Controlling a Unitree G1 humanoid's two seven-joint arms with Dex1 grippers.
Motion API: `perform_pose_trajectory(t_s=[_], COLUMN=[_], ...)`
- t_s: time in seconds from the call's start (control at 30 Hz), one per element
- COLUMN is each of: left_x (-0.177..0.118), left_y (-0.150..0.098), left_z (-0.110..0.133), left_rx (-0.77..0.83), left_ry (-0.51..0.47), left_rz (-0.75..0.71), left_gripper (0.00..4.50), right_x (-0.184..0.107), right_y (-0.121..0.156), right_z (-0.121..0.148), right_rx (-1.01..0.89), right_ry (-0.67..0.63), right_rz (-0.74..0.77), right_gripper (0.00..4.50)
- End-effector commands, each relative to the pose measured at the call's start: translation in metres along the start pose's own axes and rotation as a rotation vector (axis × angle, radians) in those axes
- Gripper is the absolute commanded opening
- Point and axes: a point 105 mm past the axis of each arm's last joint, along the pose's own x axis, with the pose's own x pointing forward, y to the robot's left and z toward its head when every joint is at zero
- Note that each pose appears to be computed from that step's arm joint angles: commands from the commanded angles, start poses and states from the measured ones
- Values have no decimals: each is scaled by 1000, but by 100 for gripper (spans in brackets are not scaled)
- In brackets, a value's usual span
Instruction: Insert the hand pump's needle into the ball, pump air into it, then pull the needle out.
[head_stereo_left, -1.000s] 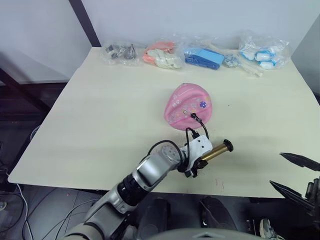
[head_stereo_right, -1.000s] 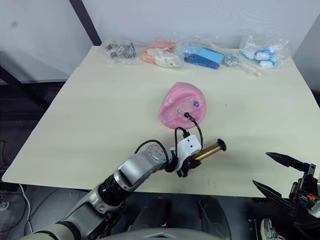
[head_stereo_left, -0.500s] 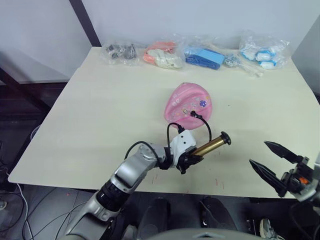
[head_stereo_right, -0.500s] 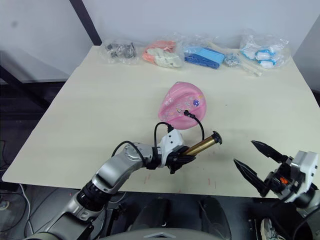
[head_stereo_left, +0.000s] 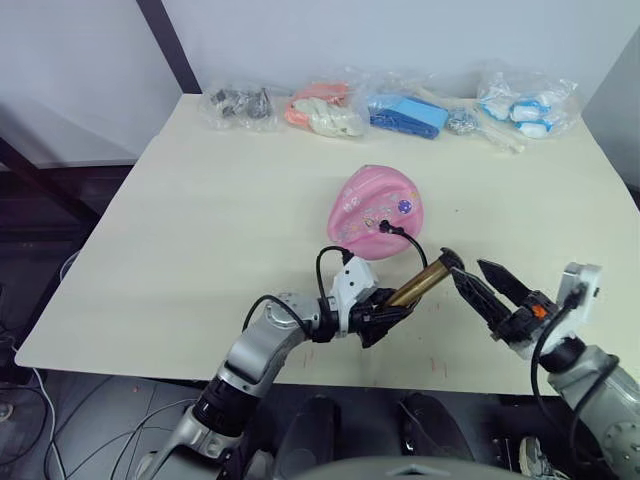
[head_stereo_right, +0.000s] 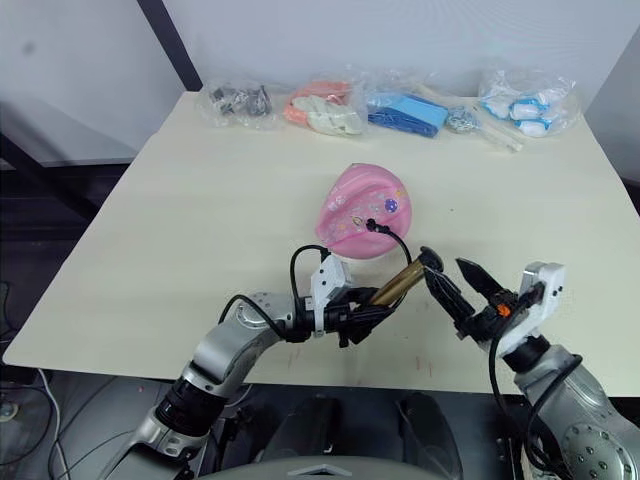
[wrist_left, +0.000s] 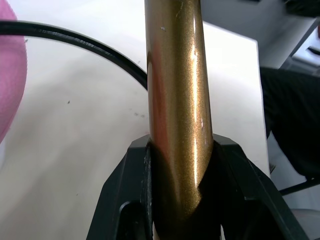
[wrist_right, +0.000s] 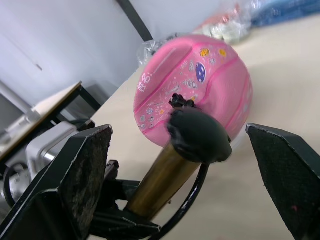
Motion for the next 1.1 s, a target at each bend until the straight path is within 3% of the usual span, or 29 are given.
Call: perform_pose_trajectory(t_s=[0.03, 0.33, 1.1], left_x=[-2, 0, 0], left_y=[-2, 1, 0], left_z=[11, 10, 15], left_rx=[47, 67, 63], left_ry=[-56, -60, -93], left_rz=[-29, -40, -51], left_gripper=[108, 108, 108], right_x=[6, 27, 32], right_y=[8, 21, 10], right_z=[2, 9, 4], right_rx=[78, 234, 274], right_ry=[-9, -54, -72], right_rz=[23, 85, 25], right_gripper=[450, 450, 450])
